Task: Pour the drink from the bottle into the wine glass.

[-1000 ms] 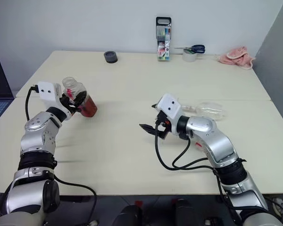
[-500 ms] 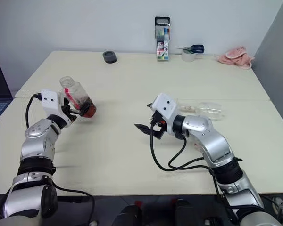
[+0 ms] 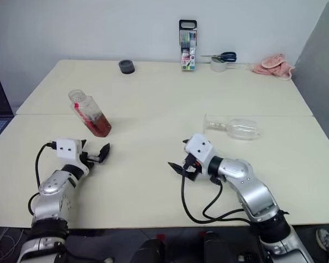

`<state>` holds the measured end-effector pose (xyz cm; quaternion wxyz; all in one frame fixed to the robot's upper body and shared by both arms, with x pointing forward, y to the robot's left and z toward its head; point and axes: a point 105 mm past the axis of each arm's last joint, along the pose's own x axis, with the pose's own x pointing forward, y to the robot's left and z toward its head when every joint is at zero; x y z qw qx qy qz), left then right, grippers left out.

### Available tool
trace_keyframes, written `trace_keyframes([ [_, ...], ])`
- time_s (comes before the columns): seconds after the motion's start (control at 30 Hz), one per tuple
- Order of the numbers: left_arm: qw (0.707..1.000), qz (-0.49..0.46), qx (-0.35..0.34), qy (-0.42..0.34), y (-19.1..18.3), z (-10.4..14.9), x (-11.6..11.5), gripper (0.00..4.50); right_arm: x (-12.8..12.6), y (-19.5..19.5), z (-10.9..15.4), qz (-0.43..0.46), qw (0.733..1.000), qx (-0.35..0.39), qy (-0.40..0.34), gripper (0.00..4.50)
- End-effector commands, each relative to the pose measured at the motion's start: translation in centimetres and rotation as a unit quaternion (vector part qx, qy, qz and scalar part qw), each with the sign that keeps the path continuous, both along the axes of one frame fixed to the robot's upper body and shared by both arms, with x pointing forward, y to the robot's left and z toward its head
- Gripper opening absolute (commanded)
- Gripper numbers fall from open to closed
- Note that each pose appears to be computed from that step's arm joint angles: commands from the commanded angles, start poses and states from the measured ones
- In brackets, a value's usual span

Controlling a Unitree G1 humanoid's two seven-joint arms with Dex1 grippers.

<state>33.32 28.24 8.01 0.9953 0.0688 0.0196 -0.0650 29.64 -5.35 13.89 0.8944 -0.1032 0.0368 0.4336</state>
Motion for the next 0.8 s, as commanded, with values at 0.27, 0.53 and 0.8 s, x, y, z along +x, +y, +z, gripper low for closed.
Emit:
trace_keyframes([
  [0.27,0.941,-0.335,0.036,0.027,-10.6,3.3,-3.3,4.45,3.2,-3.7,1.6,-0.233,0.907,0.314,0.155,4.50],
  [0.53,0.891,-0.444,0.092,0.022,-11.6,7.1,-2.4,4.45,7.1,-3.3,1.2,-0.298,0.771,0.498,0.263,4.50],
  [0.8,0.875,-0.471,0.106,0.011,-11.2,7.7,-1.7,4.45,9.4,-2.1,1.0,-0.300,0.722,0.550,0.294,4.50],
])
